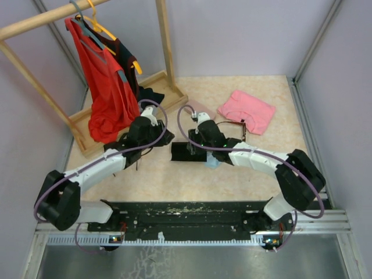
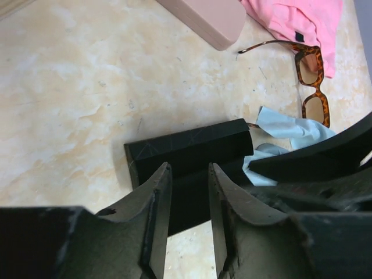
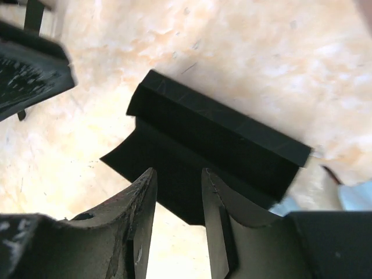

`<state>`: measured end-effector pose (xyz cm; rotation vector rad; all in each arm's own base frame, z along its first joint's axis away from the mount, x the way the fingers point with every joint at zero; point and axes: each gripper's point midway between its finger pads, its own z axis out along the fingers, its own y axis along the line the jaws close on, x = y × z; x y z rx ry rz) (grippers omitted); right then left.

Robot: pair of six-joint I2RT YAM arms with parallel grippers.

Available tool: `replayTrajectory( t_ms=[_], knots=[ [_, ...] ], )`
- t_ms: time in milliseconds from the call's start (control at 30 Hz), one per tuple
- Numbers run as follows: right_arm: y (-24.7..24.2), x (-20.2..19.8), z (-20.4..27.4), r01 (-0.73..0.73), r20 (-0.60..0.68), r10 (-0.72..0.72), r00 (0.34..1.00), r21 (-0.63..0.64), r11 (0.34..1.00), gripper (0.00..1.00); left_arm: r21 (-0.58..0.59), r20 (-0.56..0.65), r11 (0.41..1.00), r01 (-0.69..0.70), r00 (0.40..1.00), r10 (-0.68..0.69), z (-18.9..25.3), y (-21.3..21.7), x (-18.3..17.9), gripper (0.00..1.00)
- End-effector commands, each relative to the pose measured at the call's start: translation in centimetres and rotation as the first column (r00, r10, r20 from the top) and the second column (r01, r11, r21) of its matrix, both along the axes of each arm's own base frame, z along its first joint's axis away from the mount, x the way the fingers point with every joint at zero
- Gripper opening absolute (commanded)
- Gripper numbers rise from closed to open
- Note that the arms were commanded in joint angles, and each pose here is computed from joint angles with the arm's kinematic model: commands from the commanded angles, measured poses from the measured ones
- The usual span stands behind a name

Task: Organize the sunglasses
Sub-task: Adjust the sunglasses case at the center of the board.

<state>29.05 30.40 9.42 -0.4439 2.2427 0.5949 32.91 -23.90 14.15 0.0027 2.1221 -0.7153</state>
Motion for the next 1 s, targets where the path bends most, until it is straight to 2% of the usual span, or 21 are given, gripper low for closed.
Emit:
replayTrajectory(
  t_ms=[0, 133, 233, 367, 567, 967],
  knots=[
    [-4.0, 1.9, 3.2, 0.127, 0.096, -0.125, 0.988, -0.016, 0.992, 0.39, 0.098, -0.007, 0.994, -0.048, 0.999, 0.049, -1.6, 3.0, -1.5, 0.40],
    [-7.6, 1.9, 1.2, 0.207, 0.073, -0.199, 0.977, -0.128, 0.970, 0.42, 0.096, -0.040, 0.995, -0.012, 0.999, 0.016, -3.4, 3.1, -2.9, 0.43],
    [-8.2, 1.5, -0.5, 0.191, 0.030, -0.188, 0.982, -0.179, 0.965, 0.42, 0.077, -0.076, 0.996, 0.050, 0.996, -0.044, -4.6, 2.0, -3.5, 0.43],
    [-7.7, 1.2, -2.2, 0.153, -0.019, -0.160, 0.987, -0.199, 0.968, 0.41, 0.074, -0.117, 0.992, 0.104, 0.989, -0.095, -6.0, 0.9, -3.6, 0.44],
    [-7.6, 2.2, -3.4, 0.174, -0.017, -0.183, 0.983, -0.236, 0.956, 0.37, 0.087, -0.141, 0.989, 0.119, 0.984, -0.106, -7.6, 0.6, -3.4, 0.44],
    [-6.3, 4.5, -4.4, 0.192, 0.000, -0.198, 0.980, -0.241, 0.951, 0.27, 0.138, -0.159, 0.987, 0.088, 0.985, -0.066, -9.4, 1.0, -2.2, 0.42]
  ],
)
